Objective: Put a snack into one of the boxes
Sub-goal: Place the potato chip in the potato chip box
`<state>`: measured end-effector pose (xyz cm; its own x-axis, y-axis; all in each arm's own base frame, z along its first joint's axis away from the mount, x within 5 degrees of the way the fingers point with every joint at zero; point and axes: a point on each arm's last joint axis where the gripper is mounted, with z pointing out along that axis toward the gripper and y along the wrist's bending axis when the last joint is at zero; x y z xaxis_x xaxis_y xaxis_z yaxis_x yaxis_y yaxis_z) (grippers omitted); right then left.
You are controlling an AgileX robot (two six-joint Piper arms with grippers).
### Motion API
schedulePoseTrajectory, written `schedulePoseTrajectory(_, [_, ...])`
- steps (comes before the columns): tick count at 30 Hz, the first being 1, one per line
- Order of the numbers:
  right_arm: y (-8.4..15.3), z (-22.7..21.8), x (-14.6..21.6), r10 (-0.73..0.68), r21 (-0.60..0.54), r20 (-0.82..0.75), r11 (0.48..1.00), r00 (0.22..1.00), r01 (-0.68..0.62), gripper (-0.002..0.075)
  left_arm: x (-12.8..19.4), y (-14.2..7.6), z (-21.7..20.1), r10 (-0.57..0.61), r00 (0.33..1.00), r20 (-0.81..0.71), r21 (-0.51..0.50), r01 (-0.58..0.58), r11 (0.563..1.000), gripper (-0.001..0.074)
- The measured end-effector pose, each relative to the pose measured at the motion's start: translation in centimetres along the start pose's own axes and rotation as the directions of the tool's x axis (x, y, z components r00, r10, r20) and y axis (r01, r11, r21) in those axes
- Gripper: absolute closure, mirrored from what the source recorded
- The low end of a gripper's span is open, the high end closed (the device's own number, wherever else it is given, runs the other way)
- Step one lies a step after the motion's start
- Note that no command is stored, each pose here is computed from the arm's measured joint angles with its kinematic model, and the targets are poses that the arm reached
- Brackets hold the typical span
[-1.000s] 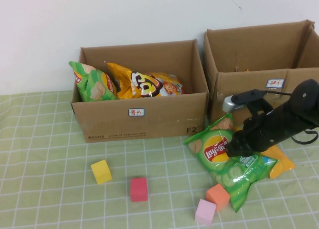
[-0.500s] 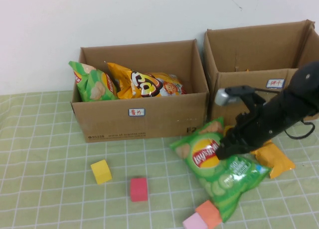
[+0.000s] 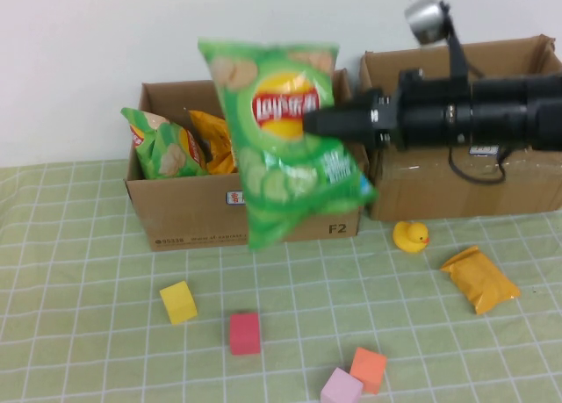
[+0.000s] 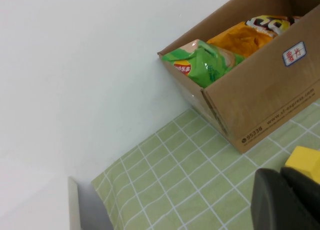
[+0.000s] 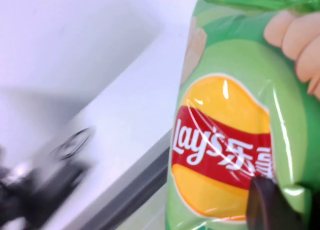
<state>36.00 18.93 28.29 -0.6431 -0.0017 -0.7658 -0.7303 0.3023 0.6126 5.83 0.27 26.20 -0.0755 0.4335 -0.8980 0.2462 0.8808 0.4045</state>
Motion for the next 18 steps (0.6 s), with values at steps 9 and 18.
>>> schedulePoseTrajectory(9, [-1.5, 0.3, -4.1, -0.250, 0.213, 0.140, 0.953, 0.958, 0.217, 0.0690, 0.0, 0.1, 0.0, 0.004, 1.000, 0.002, -0.006, -0.004, 1.000, 0.0736])
schedulePoseTrajectory(18, [-3.6, 1.6, -7.1, -0.319, 0.273, 0.189, 0.925, 0.929, 0.263, 0.0693, 0.0, 0.1, 0.0, -0.002, 1.000, 0.003, -0.007, 0.002, 1.000, 0.0736])
